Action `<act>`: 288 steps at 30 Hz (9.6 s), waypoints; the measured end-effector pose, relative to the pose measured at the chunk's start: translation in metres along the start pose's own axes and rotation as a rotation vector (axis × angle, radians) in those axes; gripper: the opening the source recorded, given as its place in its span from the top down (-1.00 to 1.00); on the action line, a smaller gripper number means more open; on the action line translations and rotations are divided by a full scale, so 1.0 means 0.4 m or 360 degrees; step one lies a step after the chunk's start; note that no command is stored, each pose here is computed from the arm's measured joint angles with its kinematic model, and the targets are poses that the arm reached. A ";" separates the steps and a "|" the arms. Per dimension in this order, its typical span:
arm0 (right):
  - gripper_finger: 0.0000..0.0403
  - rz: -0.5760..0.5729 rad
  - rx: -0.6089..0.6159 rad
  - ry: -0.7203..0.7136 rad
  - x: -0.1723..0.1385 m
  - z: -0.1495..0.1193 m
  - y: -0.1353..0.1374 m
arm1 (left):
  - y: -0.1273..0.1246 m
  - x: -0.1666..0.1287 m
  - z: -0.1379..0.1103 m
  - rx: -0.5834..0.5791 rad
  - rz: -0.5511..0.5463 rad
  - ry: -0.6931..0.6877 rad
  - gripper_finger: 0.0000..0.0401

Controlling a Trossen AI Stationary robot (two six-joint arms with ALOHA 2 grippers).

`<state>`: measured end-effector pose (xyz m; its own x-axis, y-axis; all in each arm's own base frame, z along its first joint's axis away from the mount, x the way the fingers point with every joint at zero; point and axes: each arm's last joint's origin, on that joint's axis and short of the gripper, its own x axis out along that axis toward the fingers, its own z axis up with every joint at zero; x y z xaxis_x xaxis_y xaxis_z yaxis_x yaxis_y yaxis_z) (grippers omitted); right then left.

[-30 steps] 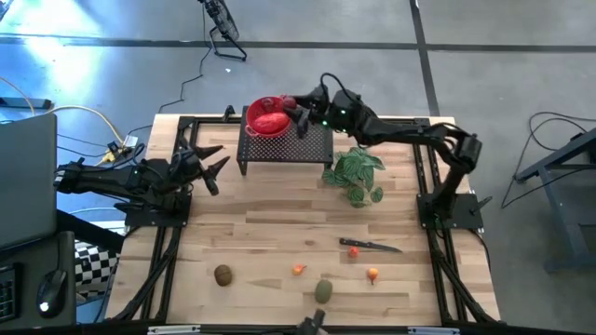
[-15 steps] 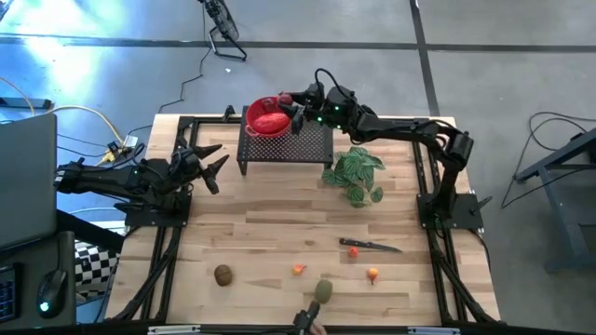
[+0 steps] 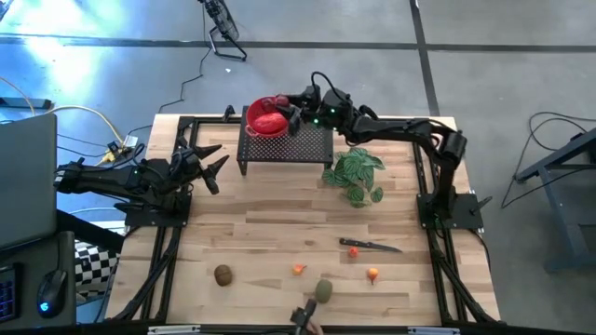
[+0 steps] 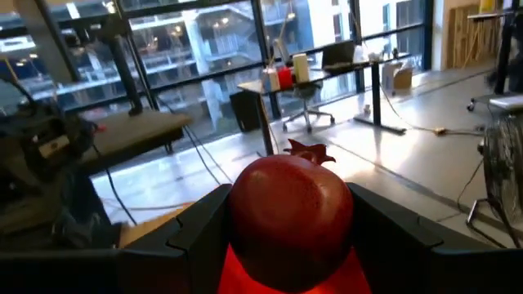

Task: Pick & Place Fruit
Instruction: Put the red pomegranate in the red strainer bowl on the shelf, then put the top yellow pear in the red strainer bowl on the shelf

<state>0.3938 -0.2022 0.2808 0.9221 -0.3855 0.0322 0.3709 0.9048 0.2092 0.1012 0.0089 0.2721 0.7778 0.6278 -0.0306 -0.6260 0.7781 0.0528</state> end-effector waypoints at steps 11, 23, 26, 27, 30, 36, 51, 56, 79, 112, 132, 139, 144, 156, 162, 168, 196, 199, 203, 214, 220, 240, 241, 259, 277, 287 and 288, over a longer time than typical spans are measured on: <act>-0.07 -0.0117 -0.0036 0.0145 0.029 0.077 0.009 | 0.000 0.000 0.000 -0.0004 0.0001 0.0001 0.13; -0.07 -0.0221 -0.0030 0.0332 0.023 0.047 0.004 | 0.000 0.000 0.000 0.0000 0.0001 0.0000 0.13; -0.07 -0.0174 -0.0012 0.0341 0.024 0.046 0.008 | 0.000 0.000 0.000 0.0000 0.0001 0.0001 0.13; -0.07 -0.0170 -0.0003 0.0345 0.027 0.040 0.011 | 0.000 0.000 0.000 0.0000 0.0002 0.0001 0.13; -0.07 -0.0153 0.0005 0.0333 0.044 0.012 0.021 | 0.000 0.000 0.000 0.0000 0.0001 0.0001 0.13; -0.07 -0.0211 -0.0038 0.0339 0.066 -0.035 0.021 | 0.000 0.000 -0.001 0.0003 0.0001 0.0004 0.13; -0.07 -0.0200 -0.0085 0.0363 0.053 -0.012 0.013 | 0.000 0.000 -0.001 0.0007 0.0001 0.0007 0.13; -0.07 -0.0207 -0.0088 0.0371 0.052 -0.012 0.011 | 0.000 0.000 -0.002 0.0009 0.0001 0.0009 0.13; -0.16 -0.0204 -0.0132 0.0418 0.053 -0.024 0.008 | 0.000 0.000 -0.002 0.0008 0.0001 0.0009 0.13; -0.18 -0.0087 -0.0423 0.0928 -0.207 0.186 0.132 | 0.000 0.000 -0.011 0.0049 0.0000 0.0054 0.13; 0.79 0.0024 -0.0429 0.1547 -0.309 0.089 0.293 | 0.000 0.000 -0.014 0.0072 -0.0006 0.0071 0.13; 0.97 -0.0019 -0.0435 0.1665 -0.333 0.032 0.325 | 0.000 0.000 -0.014 0.0073 -0.0008 0.0071 0.13; 0.98 -0.0184 -0.0416 0.1726 -0.361 -0.020 0.323 | 0.000 0.000 -0.014 0.0073 -0.0009 0.0072 0.13; 0.98 -0.0306 -0.0186 0.1712 -0.510 -0.096 0.368 | -0.001 0.000 -0.014 0.0073 -0.0009 0.0072 0.13; 0.98 -0.0311 -0.0005 0.1690 -0.591 -0.109 0.396 | 0.000 0.000 -0.014 0.0072 -0.0009 0.0072 0.13; 0.98 -0.0359 0.0062 0.1772 -0.645 -0.138 0.410 | 0.000 0.000 -0.014 0.0072 -0.0008 0.0072 0.13; 0.98 -0.0384 0.0066 0.2000 -0.710 -0.166 0.434 | 0.000 -0.001 -0.028 0.0100 -0.0008 0.0143 0.13; 0.98 -0.0346 0.0086 0.2051 -0.714 -0.168 0.438 | 0.000 -0.001 -0.028 0.0098 -0.0007 0.0143 0.13; 0.98 -0.0306 0.0124 0.2123 -0.717 -0.169 0.440 | 0.000 -0.001 -0.028 0.0098 -0.0007 0.0143 0.13; 0.98 -0.0306 0.0202 0.2179 -0.719 -0.170 0.442 | 0.000 -0.001 -0.028 0.0095 -0.0007 0.0143 0.13; 0.69 -0.0320 0.0173 0.2143 -0.722 -0.170 0.445 | 0.000 -0.001 -0.028 0.0094 -0.0007 0.0143 0.13; -0.14 -0.0088 -0.0014 0.2089 -0.720 -0.232 0.523 | 0.000 -0.001 -0.028 0.0062 -0.0005 0.0143 0.13; -0.13 -0.0058 -0.0002 0.2068 -0.716 -0.234 0.529 | 0.000 -0.001 -0.028 0.0062 -0.0005 0.0143 0.13; -0.07 0.0086 -0.0117 0.2062 -0.683 -0.350 0.597 | 0.000 -0.001 -0.028 0.0062 -0.0006 0.0144 0.13; -0.07 -0.0004 -0.0219 0.2052 -0.673 -0.410 0.604 | 0.000 -0.001 -0.029 0.0058 -0.0005 0.0145 0.13; -0.07 0.0021 -0.0184 0.2023 -0.669 -0.409 0.610 | 0.000 -0.001 -0.028 0.0058 -0.0005 0.0145 0.13; -0.07 0.0021 -0.0184 0.2023 -0.669 -0.409 0.610 | 0.000 -0.001 -0.029 0.0058 -0.0005 0.0145 0.13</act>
<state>0.2555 0.1513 0.1633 0.3576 0.0093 -0.9338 0.3092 0.9424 0.1278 0.1001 0.0089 0.2606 0.7703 0.6260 -0.1213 -0.6197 0.7798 0.0887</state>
